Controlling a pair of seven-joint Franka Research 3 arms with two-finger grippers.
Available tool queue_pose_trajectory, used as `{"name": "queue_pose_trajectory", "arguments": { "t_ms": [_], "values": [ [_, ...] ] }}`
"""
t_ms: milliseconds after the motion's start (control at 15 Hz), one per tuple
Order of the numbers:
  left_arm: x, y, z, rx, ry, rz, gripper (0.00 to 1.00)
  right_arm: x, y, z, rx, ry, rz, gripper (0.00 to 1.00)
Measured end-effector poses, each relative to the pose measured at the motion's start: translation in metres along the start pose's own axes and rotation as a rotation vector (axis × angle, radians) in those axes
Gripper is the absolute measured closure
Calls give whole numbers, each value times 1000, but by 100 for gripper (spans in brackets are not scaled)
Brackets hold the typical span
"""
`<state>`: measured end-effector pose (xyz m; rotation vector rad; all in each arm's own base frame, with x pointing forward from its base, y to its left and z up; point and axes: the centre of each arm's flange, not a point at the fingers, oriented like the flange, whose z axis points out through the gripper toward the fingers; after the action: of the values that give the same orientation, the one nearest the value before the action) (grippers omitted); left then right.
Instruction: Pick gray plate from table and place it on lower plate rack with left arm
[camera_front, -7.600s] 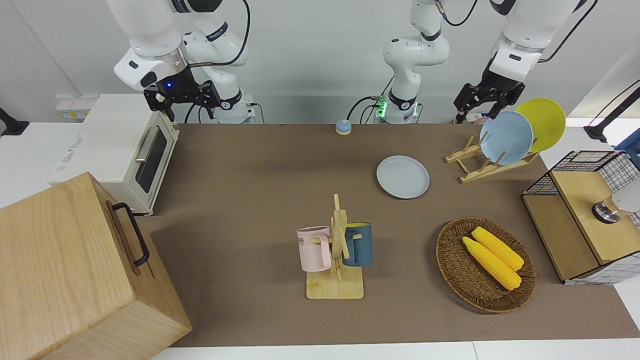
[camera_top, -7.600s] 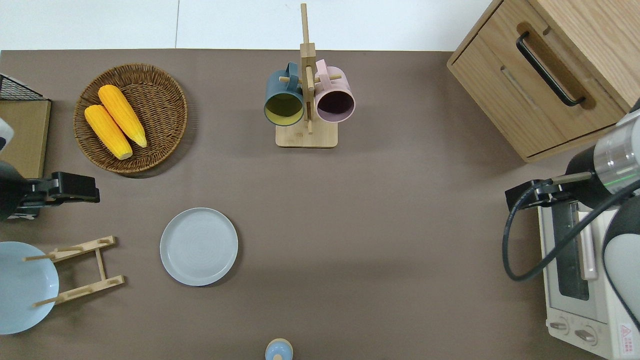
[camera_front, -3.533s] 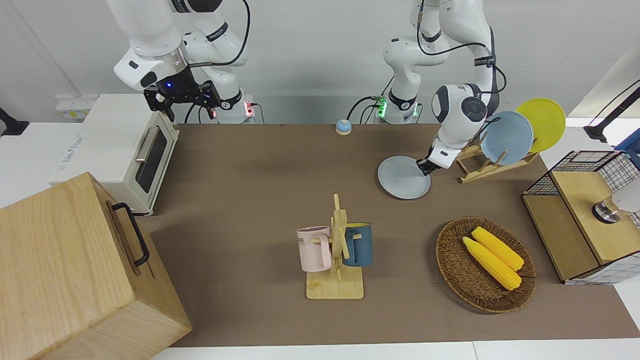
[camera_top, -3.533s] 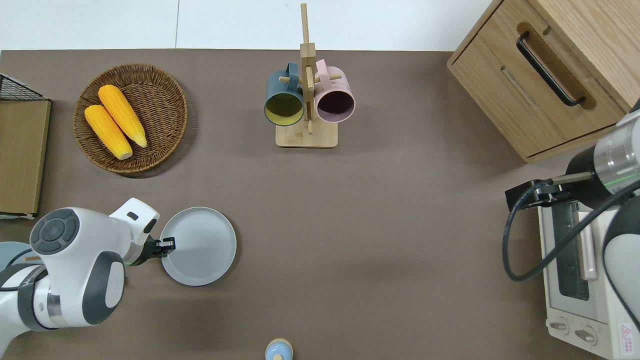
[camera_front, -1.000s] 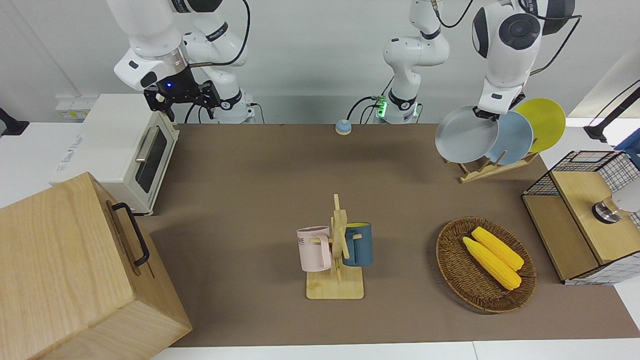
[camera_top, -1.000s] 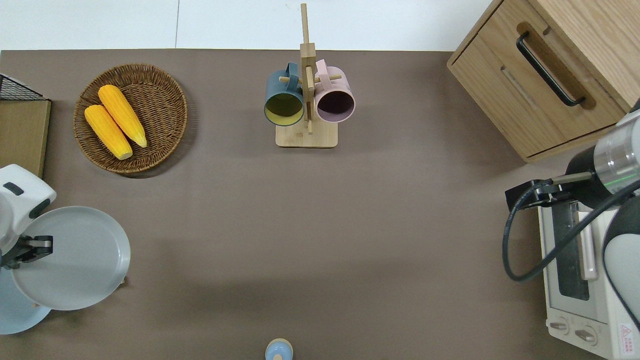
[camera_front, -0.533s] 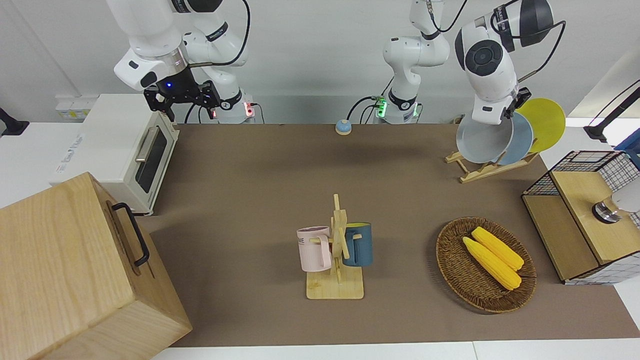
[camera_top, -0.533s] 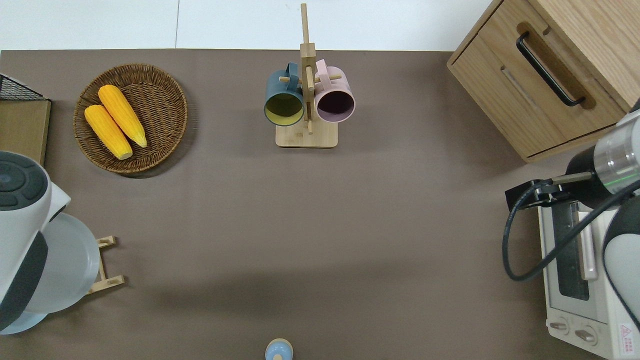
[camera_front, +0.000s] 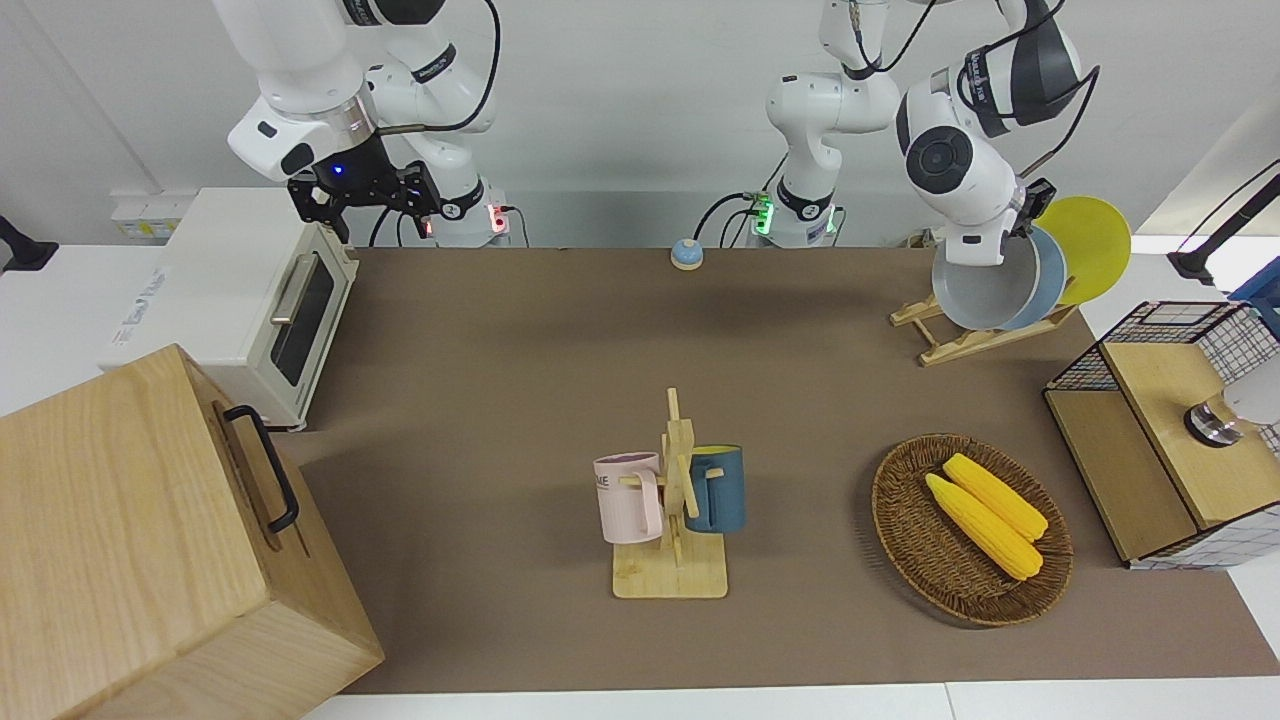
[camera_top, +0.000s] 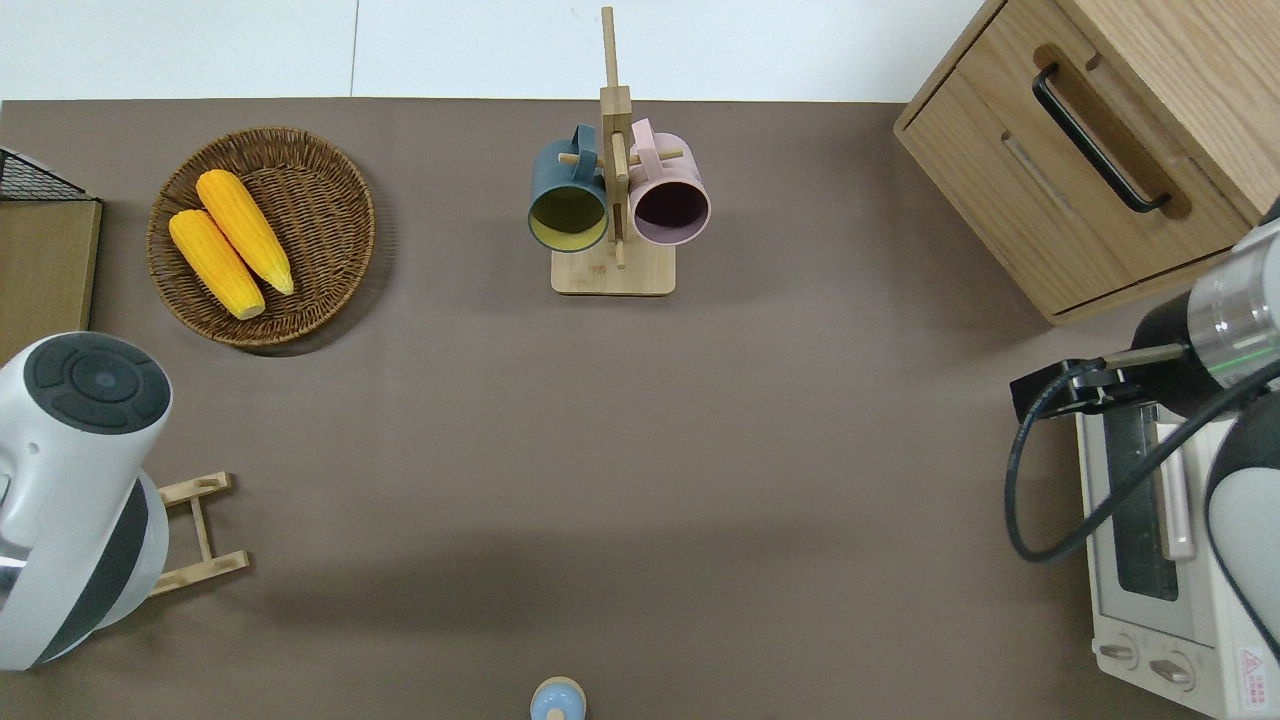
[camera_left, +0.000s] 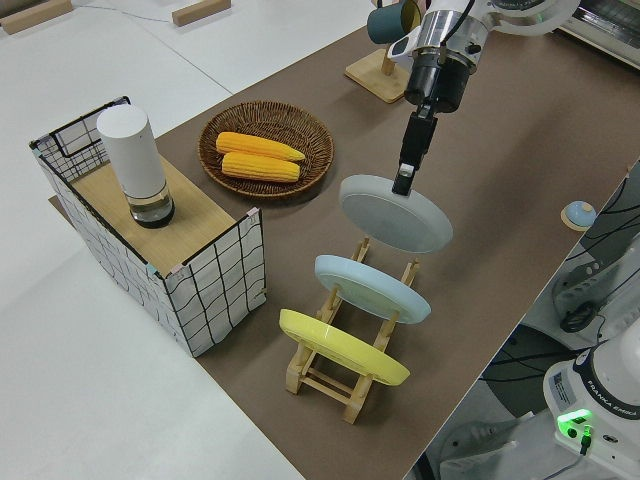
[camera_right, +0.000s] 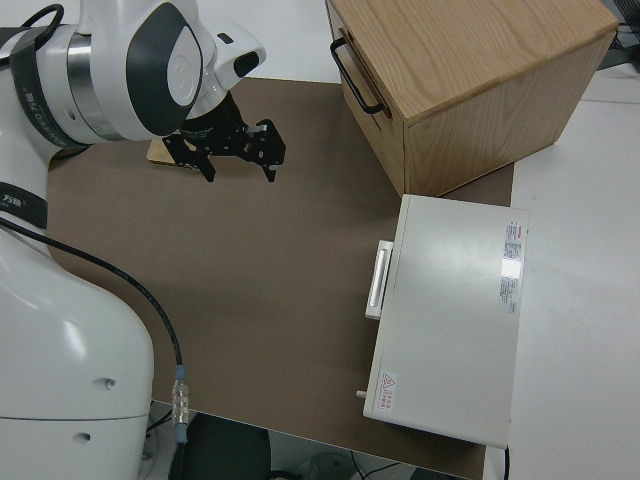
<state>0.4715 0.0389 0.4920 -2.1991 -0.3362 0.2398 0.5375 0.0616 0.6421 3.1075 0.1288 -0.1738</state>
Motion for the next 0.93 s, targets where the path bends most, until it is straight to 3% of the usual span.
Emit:
{"name": "queue_pose_trajectory", "arguments": {
  "t_ms": [400, 933],
  "values": [
    [-5, 27, 18, 34, -30, -87, 96, 0, 0, 0, 0, 0, 0, 1],
    [-14, 69, 24, 68, -17, -170, 96, 0, 0, 0, 0, 0, 0, 1]
  ]
}}
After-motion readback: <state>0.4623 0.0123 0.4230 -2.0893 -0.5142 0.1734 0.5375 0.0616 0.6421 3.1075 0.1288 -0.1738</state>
